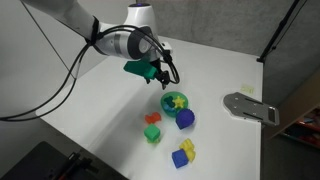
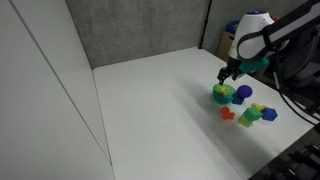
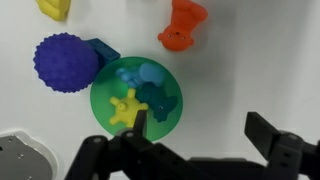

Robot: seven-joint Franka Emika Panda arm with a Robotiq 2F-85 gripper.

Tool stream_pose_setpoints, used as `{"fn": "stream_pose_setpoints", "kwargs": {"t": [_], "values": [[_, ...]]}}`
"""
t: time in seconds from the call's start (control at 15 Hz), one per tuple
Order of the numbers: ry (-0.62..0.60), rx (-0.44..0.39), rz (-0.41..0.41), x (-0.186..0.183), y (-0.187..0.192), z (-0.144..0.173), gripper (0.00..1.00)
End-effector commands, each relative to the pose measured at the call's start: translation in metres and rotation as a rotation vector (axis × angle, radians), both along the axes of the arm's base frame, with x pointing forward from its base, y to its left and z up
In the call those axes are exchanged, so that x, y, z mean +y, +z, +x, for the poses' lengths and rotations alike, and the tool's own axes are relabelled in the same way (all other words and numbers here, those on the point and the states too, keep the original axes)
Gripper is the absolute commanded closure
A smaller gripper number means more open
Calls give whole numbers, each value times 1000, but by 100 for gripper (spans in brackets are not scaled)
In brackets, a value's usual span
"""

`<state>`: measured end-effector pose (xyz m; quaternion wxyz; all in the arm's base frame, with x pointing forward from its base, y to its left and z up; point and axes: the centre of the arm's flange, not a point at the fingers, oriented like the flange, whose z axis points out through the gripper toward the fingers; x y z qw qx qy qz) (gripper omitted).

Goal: Put the green block on top of the yellow block, move the green bowl to the right, pick up the yellow toy on the left and put it in the green bowl

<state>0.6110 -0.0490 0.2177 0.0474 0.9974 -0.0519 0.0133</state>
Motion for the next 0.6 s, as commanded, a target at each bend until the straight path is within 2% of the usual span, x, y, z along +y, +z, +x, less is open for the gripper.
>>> {"fn": "stream_pose_setpoints", "kwargs": {"t": [0.0, 0.27, 0.53], "values": [[83, 57, 90, 9, 13, -22, 0], [137, 101, 127, 25, 36, -44, 0], [138, 141, 112, 40, 79, -69, 0]]}}
